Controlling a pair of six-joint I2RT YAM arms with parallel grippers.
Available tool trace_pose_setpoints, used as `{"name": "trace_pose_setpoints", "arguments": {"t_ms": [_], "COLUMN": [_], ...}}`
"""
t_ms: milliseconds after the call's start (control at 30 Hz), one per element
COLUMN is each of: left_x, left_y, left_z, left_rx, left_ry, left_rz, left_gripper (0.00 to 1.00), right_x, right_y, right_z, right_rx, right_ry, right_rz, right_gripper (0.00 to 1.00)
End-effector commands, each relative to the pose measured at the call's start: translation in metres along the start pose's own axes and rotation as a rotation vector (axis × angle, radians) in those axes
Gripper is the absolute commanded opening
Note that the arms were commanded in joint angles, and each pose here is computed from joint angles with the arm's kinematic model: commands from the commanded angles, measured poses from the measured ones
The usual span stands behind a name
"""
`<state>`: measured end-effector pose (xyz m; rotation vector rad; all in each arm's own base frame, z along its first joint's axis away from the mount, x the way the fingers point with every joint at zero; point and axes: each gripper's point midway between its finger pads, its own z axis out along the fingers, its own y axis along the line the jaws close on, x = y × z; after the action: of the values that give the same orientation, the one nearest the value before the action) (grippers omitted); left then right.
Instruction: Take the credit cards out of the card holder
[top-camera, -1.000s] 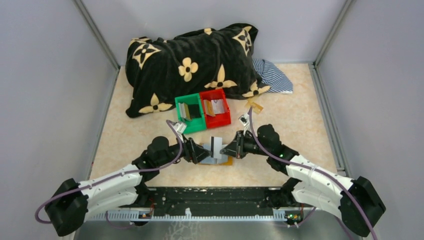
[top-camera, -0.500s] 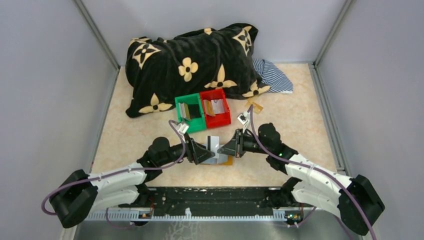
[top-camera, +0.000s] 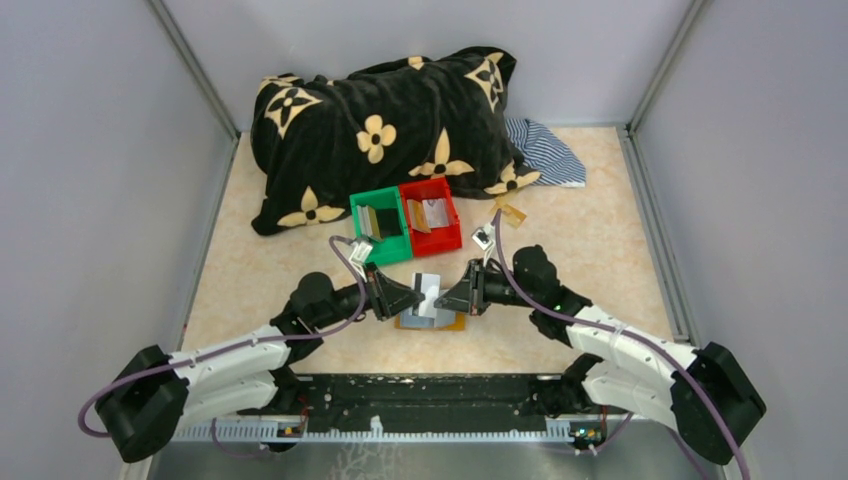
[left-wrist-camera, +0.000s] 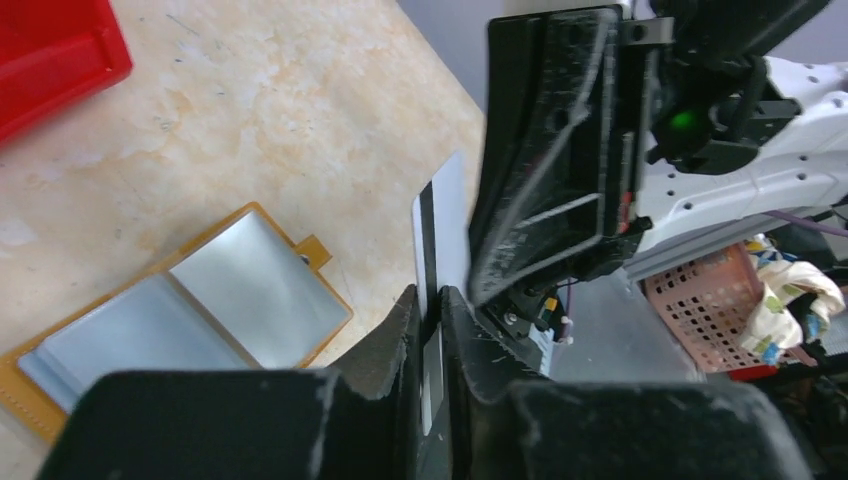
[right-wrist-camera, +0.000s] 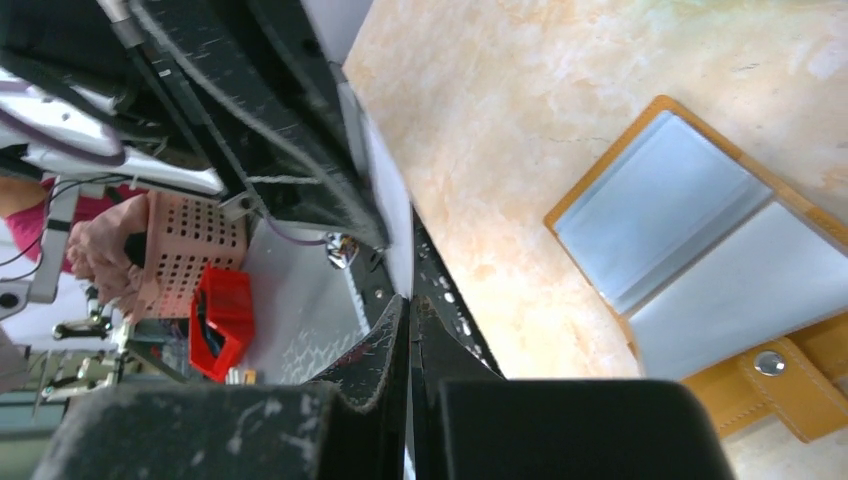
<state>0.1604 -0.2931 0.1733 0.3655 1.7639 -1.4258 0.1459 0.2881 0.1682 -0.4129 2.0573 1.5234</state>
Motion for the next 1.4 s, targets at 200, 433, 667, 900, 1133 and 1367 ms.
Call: {"name": "trace_pose_setpoints", "arguments": {"t_ms": [200,433,667,900,1133,1367], "left_x": [-0.010,-0.048,-0.096,-0.116,-0.129,-0.121], "left_y": [-0.002,0.043,0.093,0.143,0.179,0.218], "left_z": [0.006,0.035,0.065,0.104,0.133,0.140], "left_rx": [-0.016,-0.271,-0.411,-0.531,-0.610,-0.739], "left_ry": [-0.005,0.025,-0.057,-0.046,-0.076,-0.057], "left_rz": [0.012,0.000,-0.063,-0.082,-0.118,-0.141], "left_gripper": [0.00,0.00,0.00,0.00,0.00,0.00], "right_x": [-0.014,-0.029,-0.031,-0.027,-0.024,-0.021], "right_y": [0.007,-0.012,-0.035,-0.045,-0.054,-0.060], "right_z": [0.005,-0.007,-0.021,-0.024,-0.028,-0.031], "right_rx": [-0.040,0.115,0.202,0.205,0.213,0.228], "right_ry": [-0.049,-0.130,-0.152,-0.149,-0.151,-0.152], "right_rz": [-0.041,-0.127,-0.117,-0.108,-0.094,-0.089], "right_gripper": [0.00,0.15,0.15,0.15,0.15,0.15]}}
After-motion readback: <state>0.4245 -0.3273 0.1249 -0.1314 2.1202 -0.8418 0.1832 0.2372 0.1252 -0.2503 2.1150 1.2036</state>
